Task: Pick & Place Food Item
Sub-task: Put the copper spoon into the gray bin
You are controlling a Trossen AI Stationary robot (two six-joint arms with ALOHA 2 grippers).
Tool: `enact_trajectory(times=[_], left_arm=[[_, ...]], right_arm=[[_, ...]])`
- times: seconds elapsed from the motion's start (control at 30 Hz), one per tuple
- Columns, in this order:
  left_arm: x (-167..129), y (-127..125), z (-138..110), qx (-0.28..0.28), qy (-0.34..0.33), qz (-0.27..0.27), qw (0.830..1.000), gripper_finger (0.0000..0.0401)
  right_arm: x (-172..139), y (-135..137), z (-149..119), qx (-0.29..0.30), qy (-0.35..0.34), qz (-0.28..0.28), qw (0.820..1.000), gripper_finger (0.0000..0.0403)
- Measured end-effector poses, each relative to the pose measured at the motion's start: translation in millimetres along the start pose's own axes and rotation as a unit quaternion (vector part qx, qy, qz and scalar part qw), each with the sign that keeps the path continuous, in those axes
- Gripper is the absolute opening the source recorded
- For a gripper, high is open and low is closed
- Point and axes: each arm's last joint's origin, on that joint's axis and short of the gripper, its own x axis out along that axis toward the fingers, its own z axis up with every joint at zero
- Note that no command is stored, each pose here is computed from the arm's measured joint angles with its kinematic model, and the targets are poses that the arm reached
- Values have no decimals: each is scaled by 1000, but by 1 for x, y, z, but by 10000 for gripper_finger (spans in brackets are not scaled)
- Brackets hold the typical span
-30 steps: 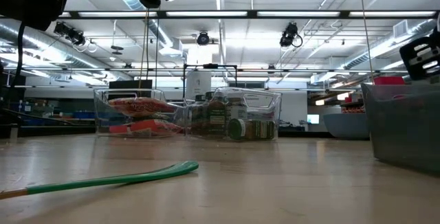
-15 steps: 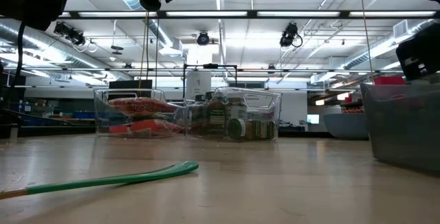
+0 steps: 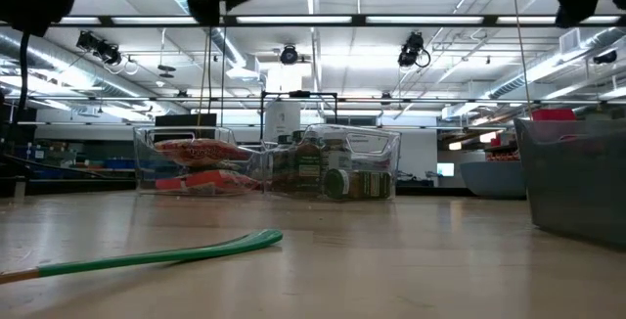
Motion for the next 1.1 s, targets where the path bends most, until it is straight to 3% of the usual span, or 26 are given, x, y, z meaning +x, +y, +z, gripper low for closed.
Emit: enact_trajectory(times=[0.17, 0.27, 0.5, 0.7, 0.83, 0.97, 1.1], left_arm=[[-15, -14, -22, -18, 91, -37, 995, 167], [-29, -23, -33, -17, 146, -88, 985, 167], [-67, -23, -12, -18, 264, -183, 947, 167], [-90, -14, 10, 0, 399, -243, 884, 169], [-92, -12, 17, 69, 487, -273, 827, 185], [-90, -13, 29, 155, 510, -299, 791, 202], [-88, -14, 37, 191, 534, -320, 759, 208]], right_arm=[[4, -4, 3, -24, -31, 8, 999, 255], [5, -6, 1, -30, -28, 1, 999, 254], [6, -7, -1, -37, -21, 0, 999, 254], [6, -7, -1, -35, -20, -3, 999, 254], [6, -7, -1, -33, -17, -6, 999, 254], [6, -6, -2, -29, -10, -6, 999, 254], [6, -6, -5, -25, 6, -15, 1000, 254]])
